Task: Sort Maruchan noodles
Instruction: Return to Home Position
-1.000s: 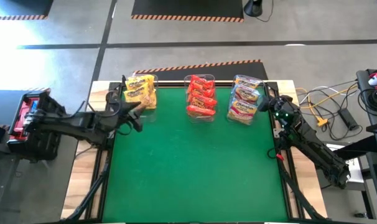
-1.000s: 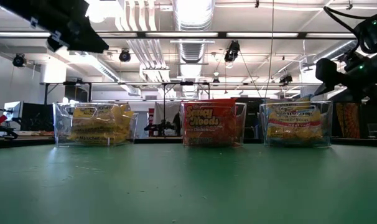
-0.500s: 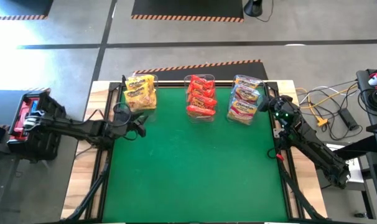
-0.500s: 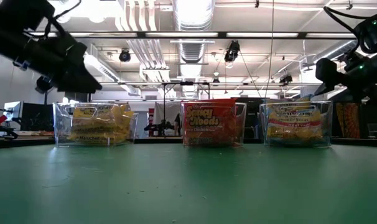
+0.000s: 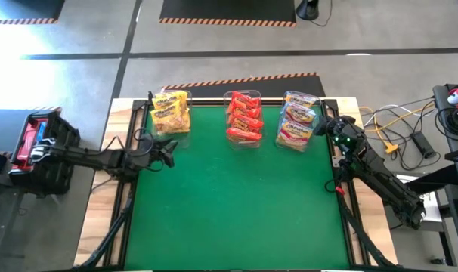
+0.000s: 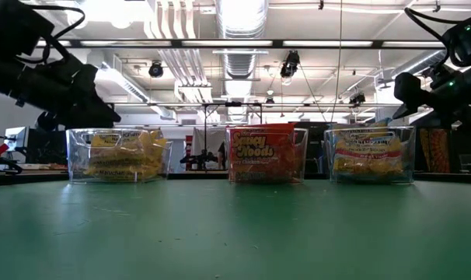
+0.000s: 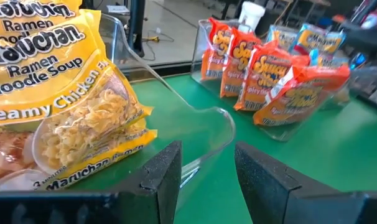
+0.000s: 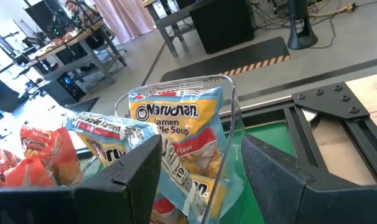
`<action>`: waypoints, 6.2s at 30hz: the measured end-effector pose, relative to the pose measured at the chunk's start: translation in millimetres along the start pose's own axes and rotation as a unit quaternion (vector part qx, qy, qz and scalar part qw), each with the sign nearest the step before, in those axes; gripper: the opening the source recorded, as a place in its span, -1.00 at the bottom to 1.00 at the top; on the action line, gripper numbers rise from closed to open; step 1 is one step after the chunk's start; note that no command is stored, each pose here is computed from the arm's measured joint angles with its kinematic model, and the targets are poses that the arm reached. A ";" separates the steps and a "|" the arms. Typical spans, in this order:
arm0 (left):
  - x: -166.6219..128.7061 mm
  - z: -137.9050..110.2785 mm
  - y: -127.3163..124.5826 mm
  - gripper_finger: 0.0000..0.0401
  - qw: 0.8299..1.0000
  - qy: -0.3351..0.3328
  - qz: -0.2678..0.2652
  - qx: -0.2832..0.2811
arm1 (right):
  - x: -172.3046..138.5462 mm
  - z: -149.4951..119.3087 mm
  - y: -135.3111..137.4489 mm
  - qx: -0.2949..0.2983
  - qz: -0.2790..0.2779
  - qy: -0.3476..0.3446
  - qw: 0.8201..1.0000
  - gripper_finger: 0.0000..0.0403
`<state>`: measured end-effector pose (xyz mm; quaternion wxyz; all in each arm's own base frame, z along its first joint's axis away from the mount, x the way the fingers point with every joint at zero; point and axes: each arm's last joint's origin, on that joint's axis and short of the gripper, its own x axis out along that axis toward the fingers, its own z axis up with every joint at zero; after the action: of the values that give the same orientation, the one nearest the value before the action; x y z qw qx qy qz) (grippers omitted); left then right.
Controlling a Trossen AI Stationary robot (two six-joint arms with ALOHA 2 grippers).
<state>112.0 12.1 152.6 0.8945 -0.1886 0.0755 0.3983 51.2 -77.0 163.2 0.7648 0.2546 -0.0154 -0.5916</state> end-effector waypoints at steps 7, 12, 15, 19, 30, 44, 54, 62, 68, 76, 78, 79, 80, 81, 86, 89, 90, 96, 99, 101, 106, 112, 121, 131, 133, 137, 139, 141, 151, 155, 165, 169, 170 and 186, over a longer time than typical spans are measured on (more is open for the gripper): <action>-1.6 -3.6 4.6 -0.33 1.000 -0.011 -0.009 -0.014 | 0.0 0.1 0.0 0.000 0.000 0.000 1.000 0.03; -1.9 -3.4 4.9 -0.33 0.999 -0.020 -0.016 -0.022 | 0.0 0.1 0.1 0.000 0.000 -0.001 1.000 0.03; -1.4 -4.2 4.4 -0.33 0.999 -0.023 -0.024 -0.028 | 0.0 0.1 0.1 0.000 0.000 -0.001 1.000 0.03; -0.2 -7.3 2.6 -0.33 0.996 -0.024 -0.064 -0.051 | 0.0 0.1 0.1 0.000 0.000 -0.001 1.000 0.03; 0.1 -8.1 2.3 -0.33 0.997 -0.022 -0.068 -0.031 | 0.0 0.1 0.1 0.000 0.000 -0.001 1.000 0.03; -0.3 -6.2 1.7 -0.33 0.997 -0.023 -0.065 -0.024 | 0.0 0.2 0.1 0.000 0.001 -0.001 1.000 0.03; -0.4 -5.5 1.4 -0.33 0.997 -0.025 -0.065 -0.025 | 0.0 0.2 0.1 0.000 0.000 -0.001 1.000 0.03; -0.4 -5.3 1.3 -0.33 0.997 -0.025 -0.065 -0.025 | 0.0 0.1 0.1 0.000 0.000 -0.001 1.000 0.03; -0.5 -4.9 1.2 -0.33 0.997 -0.026 -0.066 -0.026 | 0.0 0.2 0.1 0.000 0.001 -0.001 1.000 0.03; -0.5 -4.8 1.1 -0.33 0.997 -0.026 -0.066 -0.026 | 0.0 0.2 0.1 0.000 0.000 -0.001 1.000 0.03; -0.5 -4.8 1.1 -0.33 0.997 -0.026 -0.066 -0.026 | 0.0 0.2 0.1 0.000 0.000 -0.001 1.000 0.03; -0.5 -4.8 1.1 -0.33 0.997 -0.026 -0.066 -0.026 | 0.0 0.2 0.1 0.000 0.001 -0.001 1.000 0.03; -0.5 -4.8 1.1 -0.33 0.997 -0.026 -0.066 -0.026 | 0.0 0.2 0.1 0.000 0.001 -0.001 1.000 0.03; -0.5 -4.8 1.1 -0.33 0.997 -0.026 -0.066 -0.026 | 0.0 0.2 0.1 0.000 0.001 -0.001 1.000 0.03; -0.5 -4.9 1.1 -0.33 0.997 -0.026 -0.066 -0.026 | 0.0 0.1 0.1 0.000 0.001 -0.001 1.000 0.03; -0.5 -4.9 1.1 -0.33 0.997 -0.026 -0.066 -0.026 | 0.0 0.2 0.1 0.000 0.000 -0.001 1.000 0.03; -0.5 -4.9 1.1 -0.33 0.997 -0.026 -0.066 -0.026 | 0.0 0.2 0.1 0.000 0.001 -0.001 1.000 0.03; -0.5 -4.9 1.2 -0.33 0.997 -0.026 -0.066 -0.026 | 0.0 0.1 0.1 0.000 0.001 -0.001 1.000 0.03; -0.5 -5.0 1.2 -0.33 0.997 -0.026 -0.066 -0.025 | 0.0 0.1 0.1 0.000 0.000 -0.001 1.000 0.03; -0.5 -5.0 1.2 -0.33 0.997 -0.026 -0.066 -0.025 | 0.0 0.1 0.1 0.000 0.001 -0.001 1.000 0.03; -0.5 -5.0 1.2 -0.33 0.997 -0.025 -0.066 -0.025 | 0.0 0.2 0.1 0.000 0.001 -0.001 1.000 0.03; -0.5 -5.0 1.1 -0.33 0.997 -0.025 -0.066 -0.025 | 0.0 0.2 0.1 0.000 0.001 -0.001 1.000 0.03; -0.5 -5.0 1.2 -0.33 0.997 -0.025 -0.066 -0.025 | 0.0 0.2 0.1 0.000 0.001 -0.001 1.000 0.03; -0.5 -4.9 1.1 -0.33 0.997 -0.026 -0.066 -0.026 | 0.0 0.1 0.1 0.000 0.000 -0.001 1.000 0.03; -0.5 -4.9 1.1 -0.33 0.997 -0.026 -0.066 -0.026 | 0.0 0.1 0.1 0.000 0.001 -0.001 1.000 0.03; -0.5 -4.9 1.1 -0.33 0.997 -0.026 -0.066 -0.026 | 0.0 0.1 0.1 0.000 0.001 -0.001 1.000 0.03; -0.5 -4.8 1.1 -0.33 0.997 -0.026 -0.066 -0.026 | 0.0 0.1 0.1 0.000 0.001 -0.001 1.000 0.03; -0.5 -4.8 1.1 -0.33 0.997 -0.026 -0.066 -0.026 | 0.0 0.1 0.1 0.000 0.001 -0.001 1.000 0.03; -0.5 -4.8 1.1 -0.33 0.997 -0.026 -0.066 -0.026 | 0.0 0.1 0.1 0.000 0.001 -0.001 1.000 0.03; -0.5 -4.8 1.0 -0.33 0.997 -0.026 -0.066 -0.026 | 0.0 0.1 0.1 0.000 0.001 -0.001 1.000 0.03; -0.5 -4.8 1.0 -0.33 0.997 -0.026 -0.066 -0.026 | 0.0 0.2 0.1 0.000 0.001 -0.001 1.000 0.03; -0.5 -4.8 1.1 -0.33 0.997 -0.026 -0.066 -0.026 | 0.0 0.1 0.1 0.000 0.001 -0.001 1.000 0.03; -0.5 -4.8 1.0 -0.33 0.997 -0.026 -0.066 -0.026 | 0.0 0.1 0.1 0.000 0.001 -0.001 1.000 0.03; -0.5 -4.8 1.0 -0.33 0.997 -0.026 -0.066 -0.026 | 0.0 0.1 0.1 0.000 0.001 -0.001 1.000 0.03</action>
<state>110.9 10.5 148.0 0.9153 -0.2059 0.0296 0.3449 51.3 -77.0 163.3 0.7651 0.2544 -0.0163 -0.5913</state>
